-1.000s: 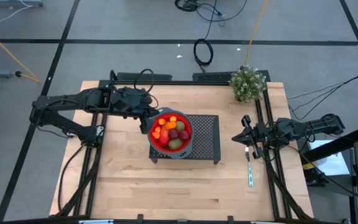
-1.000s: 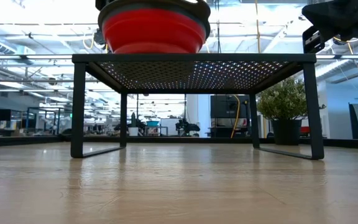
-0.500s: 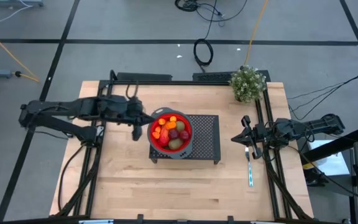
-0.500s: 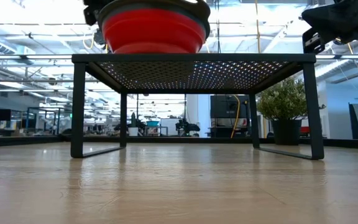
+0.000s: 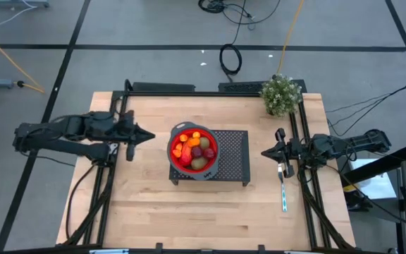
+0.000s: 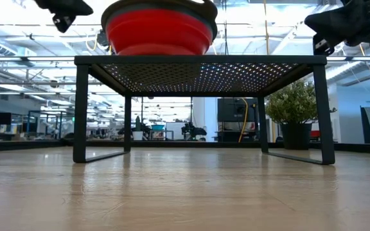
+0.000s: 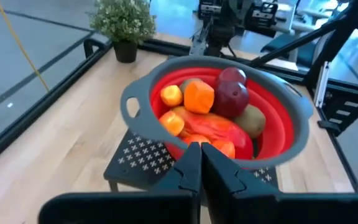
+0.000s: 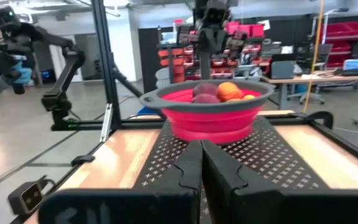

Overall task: Pick & Place Fruit
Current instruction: Put the patterned blue table knife on the shelf beside of the red colander

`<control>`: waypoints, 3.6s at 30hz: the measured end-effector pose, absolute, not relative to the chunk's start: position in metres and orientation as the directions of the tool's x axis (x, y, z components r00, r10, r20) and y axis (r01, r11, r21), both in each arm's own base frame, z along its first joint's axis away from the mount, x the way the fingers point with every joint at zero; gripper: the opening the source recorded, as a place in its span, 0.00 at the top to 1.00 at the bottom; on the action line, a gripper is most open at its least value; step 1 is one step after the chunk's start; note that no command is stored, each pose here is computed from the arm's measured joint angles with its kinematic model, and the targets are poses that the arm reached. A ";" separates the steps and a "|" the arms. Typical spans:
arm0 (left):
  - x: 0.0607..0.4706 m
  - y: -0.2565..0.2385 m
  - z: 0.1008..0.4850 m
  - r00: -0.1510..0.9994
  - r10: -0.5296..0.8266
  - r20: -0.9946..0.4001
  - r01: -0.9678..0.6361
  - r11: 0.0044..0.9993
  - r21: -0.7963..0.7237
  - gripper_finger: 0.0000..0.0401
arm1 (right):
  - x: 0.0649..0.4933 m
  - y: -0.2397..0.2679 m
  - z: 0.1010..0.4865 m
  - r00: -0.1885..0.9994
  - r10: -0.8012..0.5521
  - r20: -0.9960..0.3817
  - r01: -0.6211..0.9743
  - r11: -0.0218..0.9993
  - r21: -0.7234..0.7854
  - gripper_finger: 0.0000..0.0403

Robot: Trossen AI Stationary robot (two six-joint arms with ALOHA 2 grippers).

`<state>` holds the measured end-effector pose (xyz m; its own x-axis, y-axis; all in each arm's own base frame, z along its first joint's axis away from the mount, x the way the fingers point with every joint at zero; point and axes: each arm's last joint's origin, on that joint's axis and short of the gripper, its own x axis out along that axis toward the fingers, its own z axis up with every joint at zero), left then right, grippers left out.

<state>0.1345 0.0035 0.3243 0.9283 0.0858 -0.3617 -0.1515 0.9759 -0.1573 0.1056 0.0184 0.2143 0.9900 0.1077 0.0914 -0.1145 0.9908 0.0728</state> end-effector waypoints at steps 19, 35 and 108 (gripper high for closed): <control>0.070 0.000 0.272 0.993 -0.012 -0.121 -0.007 0.988 -0.152 0.98 | 0.105 0.016 0.219 0.990 0.032 0.136 -0.045 0.995 0.088 1.00; 0.068 0.000 0.221 0.990 -0.019 -0.142 0.000 0.991 -0.136 1.00 | 0.110 0.017 0.265 0.975 0.021 0.219 -0.044 0.994 0.103 1.00; 0.068 0.000 0.221 0.990 -0.016 -0.137 0.001 0.994 -0.111 0.98 | 0.158 0.164 0.256 0.095 0.215 -0.972 0.945 0.286 0.156 1.00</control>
<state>0.0684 -0.0001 0.2211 0.9904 -0.0161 -0.1374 0.0008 0.9939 -0.1106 0.1582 0.1643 0.2559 0.0953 0.2155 -0.9718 0.9453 0.2865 0.1562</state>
